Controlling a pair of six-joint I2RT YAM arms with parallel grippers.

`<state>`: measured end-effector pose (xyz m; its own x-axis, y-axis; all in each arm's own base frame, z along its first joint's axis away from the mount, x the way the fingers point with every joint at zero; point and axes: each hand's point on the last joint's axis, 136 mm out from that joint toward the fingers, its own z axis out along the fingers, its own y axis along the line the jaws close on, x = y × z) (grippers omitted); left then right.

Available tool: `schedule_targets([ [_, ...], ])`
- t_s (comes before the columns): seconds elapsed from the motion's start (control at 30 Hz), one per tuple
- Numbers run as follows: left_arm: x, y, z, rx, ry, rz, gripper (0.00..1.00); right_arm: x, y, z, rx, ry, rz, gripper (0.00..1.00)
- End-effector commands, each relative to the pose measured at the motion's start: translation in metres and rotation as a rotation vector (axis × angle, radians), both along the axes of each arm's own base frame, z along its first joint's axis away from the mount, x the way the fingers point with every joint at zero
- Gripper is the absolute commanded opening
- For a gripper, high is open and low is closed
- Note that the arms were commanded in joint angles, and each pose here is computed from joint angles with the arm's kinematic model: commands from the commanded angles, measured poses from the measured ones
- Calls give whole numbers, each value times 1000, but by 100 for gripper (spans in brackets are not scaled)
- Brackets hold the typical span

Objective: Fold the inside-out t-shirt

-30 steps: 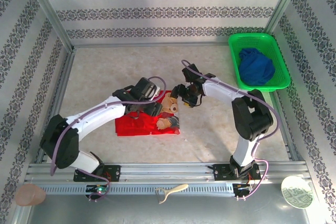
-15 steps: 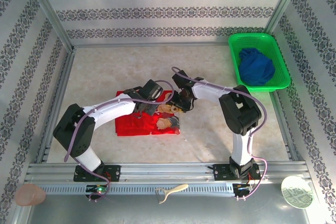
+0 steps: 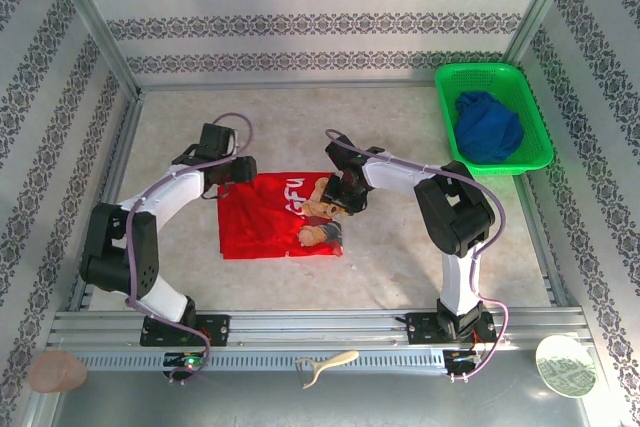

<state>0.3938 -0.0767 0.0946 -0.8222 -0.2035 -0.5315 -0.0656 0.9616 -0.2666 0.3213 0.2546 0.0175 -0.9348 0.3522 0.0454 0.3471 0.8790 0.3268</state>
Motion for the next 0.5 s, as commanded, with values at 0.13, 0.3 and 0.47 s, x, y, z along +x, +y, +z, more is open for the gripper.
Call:
schedule_targets([
  [0.13, 5, 24, 33, -187, -71, 134, 74, -14, -18, -11, -106, 48, 2, 45],
  [0.3, -15, 17, 50, -226, -74, 108, 75, -3, -20, 50, -85, -109, 43, 47],
  [0.47, -26, 17, 54, -223, -68, 103, 80, -15, -1, 90, -20, -177, 167, 53],
])
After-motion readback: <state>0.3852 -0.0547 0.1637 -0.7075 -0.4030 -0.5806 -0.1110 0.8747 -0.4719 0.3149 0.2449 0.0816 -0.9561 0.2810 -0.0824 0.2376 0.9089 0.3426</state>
